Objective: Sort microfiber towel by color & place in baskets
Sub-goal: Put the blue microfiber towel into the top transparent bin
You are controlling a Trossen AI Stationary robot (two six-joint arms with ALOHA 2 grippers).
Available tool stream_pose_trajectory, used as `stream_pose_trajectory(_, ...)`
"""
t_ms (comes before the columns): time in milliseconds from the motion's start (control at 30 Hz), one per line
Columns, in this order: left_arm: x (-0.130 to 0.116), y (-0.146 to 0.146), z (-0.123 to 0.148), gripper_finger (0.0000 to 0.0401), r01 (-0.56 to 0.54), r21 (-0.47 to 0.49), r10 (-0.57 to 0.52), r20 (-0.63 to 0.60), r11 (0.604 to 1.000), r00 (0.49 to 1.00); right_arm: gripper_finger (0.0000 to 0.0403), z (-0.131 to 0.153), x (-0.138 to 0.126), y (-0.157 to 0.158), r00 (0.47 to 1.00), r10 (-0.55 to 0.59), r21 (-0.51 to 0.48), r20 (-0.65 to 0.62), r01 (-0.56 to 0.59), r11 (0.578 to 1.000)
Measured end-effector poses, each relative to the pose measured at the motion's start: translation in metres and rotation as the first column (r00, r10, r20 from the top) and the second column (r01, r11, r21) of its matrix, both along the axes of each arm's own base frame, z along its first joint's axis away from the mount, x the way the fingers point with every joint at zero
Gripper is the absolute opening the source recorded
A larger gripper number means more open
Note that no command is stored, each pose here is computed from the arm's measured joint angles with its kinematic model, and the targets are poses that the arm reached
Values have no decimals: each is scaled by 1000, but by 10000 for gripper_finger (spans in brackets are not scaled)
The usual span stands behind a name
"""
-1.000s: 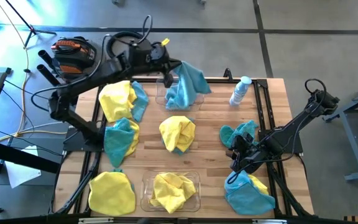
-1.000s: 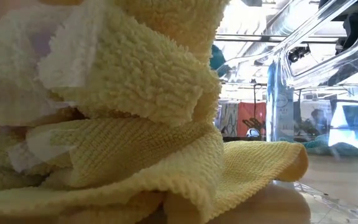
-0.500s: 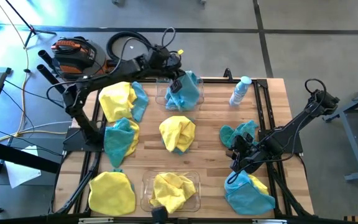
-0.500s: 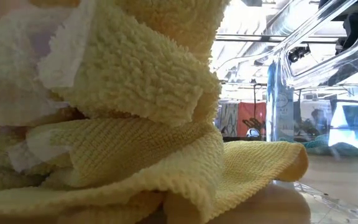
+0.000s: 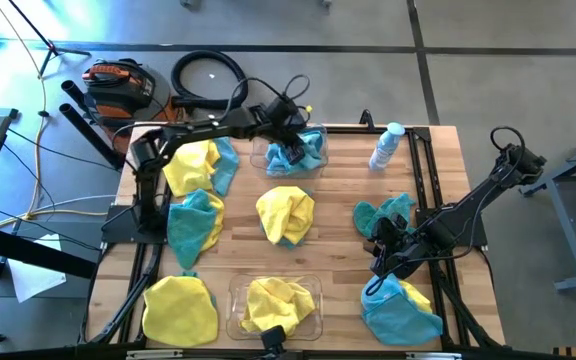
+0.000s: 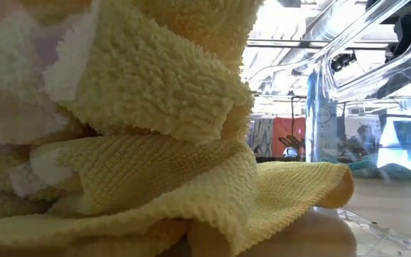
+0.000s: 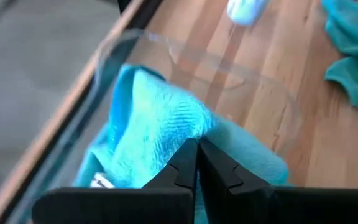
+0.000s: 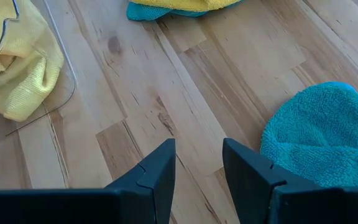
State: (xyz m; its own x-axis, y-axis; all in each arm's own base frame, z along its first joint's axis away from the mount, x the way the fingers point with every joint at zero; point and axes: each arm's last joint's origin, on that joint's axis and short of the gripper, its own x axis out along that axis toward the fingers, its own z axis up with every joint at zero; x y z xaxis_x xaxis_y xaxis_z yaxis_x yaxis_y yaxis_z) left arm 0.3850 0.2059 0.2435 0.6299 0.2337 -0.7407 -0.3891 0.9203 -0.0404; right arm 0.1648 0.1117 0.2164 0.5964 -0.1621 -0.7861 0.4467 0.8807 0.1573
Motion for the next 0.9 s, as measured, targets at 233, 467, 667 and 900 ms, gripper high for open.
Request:
stream_pose_trajectory(233,10,5,-39,0,-57,-81,51,-66,995,996,128,0,0,0,1000,0,0,0,0,1000)
stream_pose_trajectory(467,13,9,-61,16,-115,-99,103,-118,988,988,128,0,0,0,1000,0,0,0,0,1000)
stream_pose_trajectory(667,11,14,-60,67,-199,-114,187,-108,973,976,128,0,0,0,1000,0,0,0,0,1000)
stream_pose_trajectory(900,12,20,-51,105,-370,-216,366,-60,904,929,128,0,0,0,1000,0,0,0,0,1000)
